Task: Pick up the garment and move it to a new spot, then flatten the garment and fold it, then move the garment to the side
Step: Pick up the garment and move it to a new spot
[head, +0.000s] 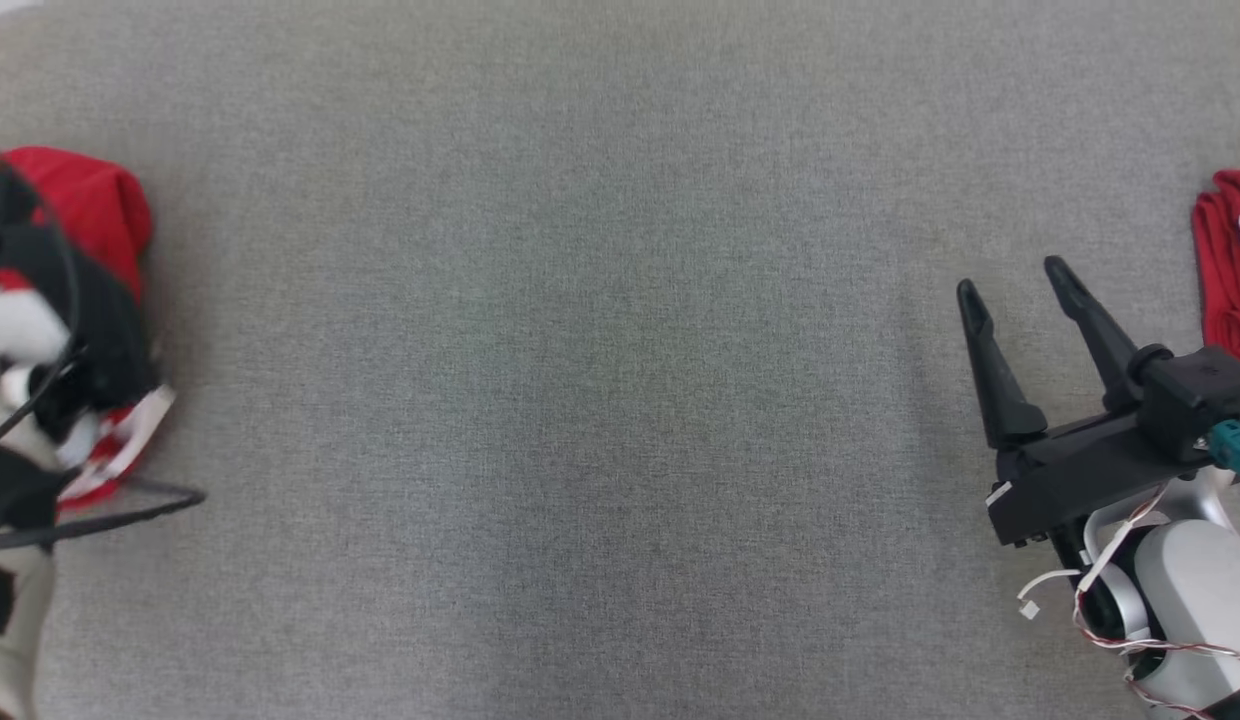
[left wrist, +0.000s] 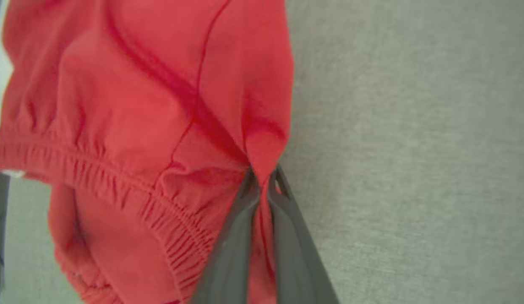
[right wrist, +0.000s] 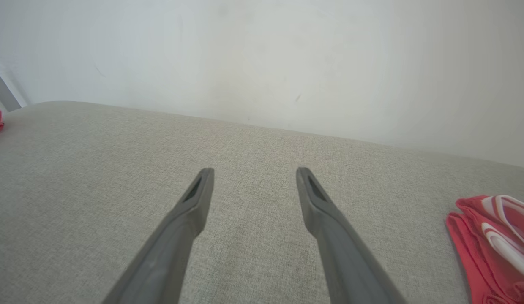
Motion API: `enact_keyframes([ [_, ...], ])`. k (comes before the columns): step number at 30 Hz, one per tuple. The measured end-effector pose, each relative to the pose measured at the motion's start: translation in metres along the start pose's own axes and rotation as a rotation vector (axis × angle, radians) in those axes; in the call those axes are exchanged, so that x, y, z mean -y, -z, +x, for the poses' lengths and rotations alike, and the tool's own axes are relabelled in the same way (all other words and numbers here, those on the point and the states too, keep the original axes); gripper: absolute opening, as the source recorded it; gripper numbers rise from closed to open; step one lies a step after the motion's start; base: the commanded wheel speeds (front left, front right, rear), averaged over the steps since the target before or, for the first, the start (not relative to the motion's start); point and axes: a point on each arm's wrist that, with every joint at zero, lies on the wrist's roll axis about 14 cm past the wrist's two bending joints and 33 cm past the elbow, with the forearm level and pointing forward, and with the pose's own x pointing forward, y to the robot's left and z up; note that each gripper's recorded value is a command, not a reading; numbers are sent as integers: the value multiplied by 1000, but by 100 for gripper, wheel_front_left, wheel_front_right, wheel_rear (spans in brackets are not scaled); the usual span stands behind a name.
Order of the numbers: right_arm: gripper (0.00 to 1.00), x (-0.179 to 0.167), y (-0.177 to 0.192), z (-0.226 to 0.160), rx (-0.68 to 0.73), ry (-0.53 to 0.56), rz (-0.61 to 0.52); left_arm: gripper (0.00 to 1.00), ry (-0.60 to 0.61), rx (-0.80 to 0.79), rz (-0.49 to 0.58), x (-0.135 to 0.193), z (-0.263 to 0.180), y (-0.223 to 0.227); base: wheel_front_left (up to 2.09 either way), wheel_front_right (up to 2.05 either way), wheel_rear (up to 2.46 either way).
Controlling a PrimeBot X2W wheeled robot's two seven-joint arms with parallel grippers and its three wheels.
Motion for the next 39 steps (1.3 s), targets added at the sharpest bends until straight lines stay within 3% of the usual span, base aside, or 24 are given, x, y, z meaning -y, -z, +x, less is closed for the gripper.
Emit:
enact_keyframes([
  [7, 100, -8, -5, -4, 11, 0, 23, 0, 137, 295, 32, 54, -38, -75, 0, 0, 0],
  [14, 100, -6, -18, -14, 46, 27, 51, 0, 338, 470, 111, 136, -82, -101, 0, 0, 0],
  [28, 100, 20, -23, -65, 67, 139, 85, 0, 749, 553, 292, 275, -160, -57, 0, 0, 0],
  [34, 100, 39, -23, -94, 79, 208, 95, 0, 959, 495, 390, 340, -195, 11, 0, 0, 0],
  [39, 100, 43, -21, -110, 79, 231, 94, 0, 1019, 432, 429, 355, -201, 60, 0, 0, 0],
])
